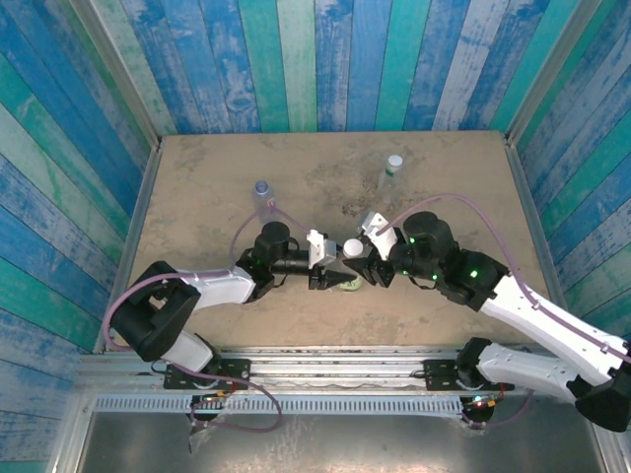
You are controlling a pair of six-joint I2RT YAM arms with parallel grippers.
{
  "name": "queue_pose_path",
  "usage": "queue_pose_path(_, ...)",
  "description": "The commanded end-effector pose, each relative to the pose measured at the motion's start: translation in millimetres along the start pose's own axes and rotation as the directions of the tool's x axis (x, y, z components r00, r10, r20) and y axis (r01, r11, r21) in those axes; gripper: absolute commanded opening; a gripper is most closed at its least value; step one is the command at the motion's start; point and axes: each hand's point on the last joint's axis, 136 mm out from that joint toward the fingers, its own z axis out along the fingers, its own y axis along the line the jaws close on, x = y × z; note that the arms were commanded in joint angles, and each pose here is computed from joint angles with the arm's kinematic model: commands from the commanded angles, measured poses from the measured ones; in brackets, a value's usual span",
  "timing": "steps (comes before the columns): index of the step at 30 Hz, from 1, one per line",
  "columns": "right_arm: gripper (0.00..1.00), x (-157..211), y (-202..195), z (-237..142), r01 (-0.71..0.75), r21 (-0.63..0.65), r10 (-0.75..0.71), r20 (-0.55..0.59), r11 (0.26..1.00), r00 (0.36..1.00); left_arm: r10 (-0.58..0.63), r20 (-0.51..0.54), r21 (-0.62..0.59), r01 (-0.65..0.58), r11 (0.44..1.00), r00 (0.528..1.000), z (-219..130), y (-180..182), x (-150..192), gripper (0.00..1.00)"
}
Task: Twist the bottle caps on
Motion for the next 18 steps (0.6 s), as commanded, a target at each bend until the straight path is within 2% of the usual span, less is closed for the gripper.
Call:
queue_pose_path(1, 0.54, -1, -1, 5, -0.019, -0.002, 0.019, -0.002, 1.000, 1.000, 0.008, -0.009, 0.025, -0.008, 1.000, 1.000, 2, -2, 0, 0.57)
queue_pose_path(9, 0.28, 6, 2, 9, -0.013, -0.025, 0.012, -0.028, 1.000, 1.000, 0.014, -0.004, 0.011, -0.014, 1.000, 1.000, 1, -1, -1, 0.58)
queue_pose_path(12, 0.27, 5, 2, 8, -0.011, -0.023, 0.011, -0.025, 1.000, 1.000, 0.015, 0.000, 0.007, -0.015, 1.000, 1.000, 0, -1, -2, 0.62)
queue_pose_path(13, 0.27, 5, 1, 8, -0.011, -0.015, 0.010, -0.024, 1.000, 1.000, 0.018, 0.005, 0.001, -0.018, 1.000, 1.000, 0, 0, -2, 0.68)
queue_pose_path(16, 0.28, 9, -10, 7, -0.010, 0.045, 0.012, -0.036, 0.999, 0.999, 0.050, 0.042, -0.053, -0.048, 0.997, 0.998, -7, 0, -6, 0.95)
queue_pose_path(17, 0.29, 11, -15, 7, -0.013, 0.073, 0.016, -0.040, 0.997, 0.999, 0.060, 0.055, -0.080, -0.055, 0.995, 0.997, -11, 1, -8, 0.99)
queue_pose_path(18, 0.29, 14, -23, 7, -0.015, 0.103, 0.019, -0.043, 0.995, 0.999, 0.064, 0.063, -0.126, -0.056, 0.990, 0.996, -16, 4, -8, 0.94)
